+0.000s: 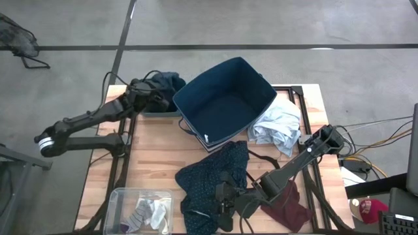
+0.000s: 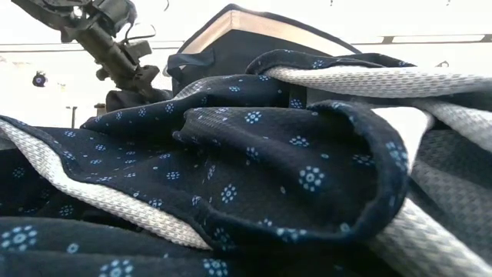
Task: Pick & Place Cloths
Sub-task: Put the gray underwear into the green bin, then put the red underwear into the green bin
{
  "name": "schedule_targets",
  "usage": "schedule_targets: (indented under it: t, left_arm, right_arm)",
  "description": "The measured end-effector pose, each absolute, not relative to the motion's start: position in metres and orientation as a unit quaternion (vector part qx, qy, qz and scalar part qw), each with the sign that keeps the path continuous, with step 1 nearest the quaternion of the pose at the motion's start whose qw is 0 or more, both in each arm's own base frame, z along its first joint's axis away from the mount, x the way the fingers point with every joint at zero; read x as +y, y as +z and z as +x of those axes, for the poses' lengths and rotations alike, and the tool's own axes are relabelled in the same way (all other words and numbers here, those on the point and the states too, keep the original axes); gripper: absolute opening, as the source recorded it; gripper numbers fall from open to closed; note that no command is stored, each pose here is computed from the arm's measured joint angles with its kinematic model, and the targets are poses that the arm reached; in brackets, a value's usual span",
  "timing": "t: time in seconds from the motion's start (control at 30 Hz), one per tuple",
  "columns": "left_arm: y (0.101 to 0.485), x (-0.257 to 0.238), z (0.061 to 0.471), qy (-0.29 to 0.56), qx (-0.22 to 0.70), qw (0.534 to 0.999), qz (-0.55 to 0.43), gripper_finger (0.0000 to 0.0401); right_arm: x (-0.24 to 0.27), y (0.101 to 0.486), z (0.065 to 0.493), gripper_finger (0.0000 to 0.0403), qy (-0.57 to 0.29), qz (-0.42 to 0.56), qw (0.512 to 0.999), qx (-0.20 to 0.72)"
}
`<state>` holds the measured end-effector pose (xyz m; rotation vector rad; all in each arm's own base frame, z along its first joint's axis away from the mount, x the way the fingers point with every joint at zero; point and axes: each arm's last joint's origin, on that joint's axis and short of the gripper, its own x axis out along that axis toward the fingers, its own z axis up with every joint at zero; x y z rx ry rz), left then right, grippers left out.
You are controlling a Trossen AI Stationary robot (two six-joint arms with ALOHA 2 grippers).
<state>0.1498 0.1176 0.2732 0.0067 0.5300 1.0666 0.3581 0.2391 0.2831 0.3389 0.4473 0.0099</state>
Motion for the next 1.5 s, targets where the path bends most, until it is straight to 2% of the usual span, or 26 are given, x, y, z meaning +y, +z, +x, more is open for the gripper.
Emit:
schedule_targets:
  t: [0.17, 0.3, 0.63, 0.83, 1.0, 1.2, 1.5]
  left_arm:
    - [0.277, 0.113, 0.148, 0.465, 0.233, 0.854, -0.018, 0.0217]
    - [0.28, 0.111, 0.145, 0.464, 0.229, 0.856, -0.005, 0.0247]
    - [0.297, 0.102, 0.132, 0.459, 0.167, 0.873, -0.001, 0.0249]
    - [0.303, 0.09, 0.129, 0.34, 0.13, 0.931, -0.038, 0.0247]
    - [0.312, 0.076, 0.123, 0.232, 0.085, 0.966, -0.075, 0.0232]
    - [0.316, 0.052, 0.119, 0.111, 0.035, 0.989, -0.092, 0.0191]
    - [0.299, 0.012, 0.13, -0.074, -0.024, 0.992, -0.095, 0.0116]
  right_arm:
    - [0.239, 0.281, 0.358, 0.0108, 0.004, 0.166, 0.961, 0.222]
    - [0.239, 0.28, 0.358, 0.0094, 0.004, 0.167, 0.961, 0.222]
    - [0.238, 0.274, 0.357, 0.0061, 0.004, 0.167, 0.96, 0.223]
    - [0.239, 0.274, 0.357, 0.0045, 0.005, 0.167, 0.961, 0.221]
    - [0.244, 0.277, 0.356, 0.0021, 0.022, 0.15, 0.967, 0.203]
    - [0.246, 0.275, 0.353, 0.0009, 0.015, 0.129, 0.969, 0.21]
    - [0.24, 0.261, 0.345, 0.0008, -0.043, 0.193, 0.94, 0.279]
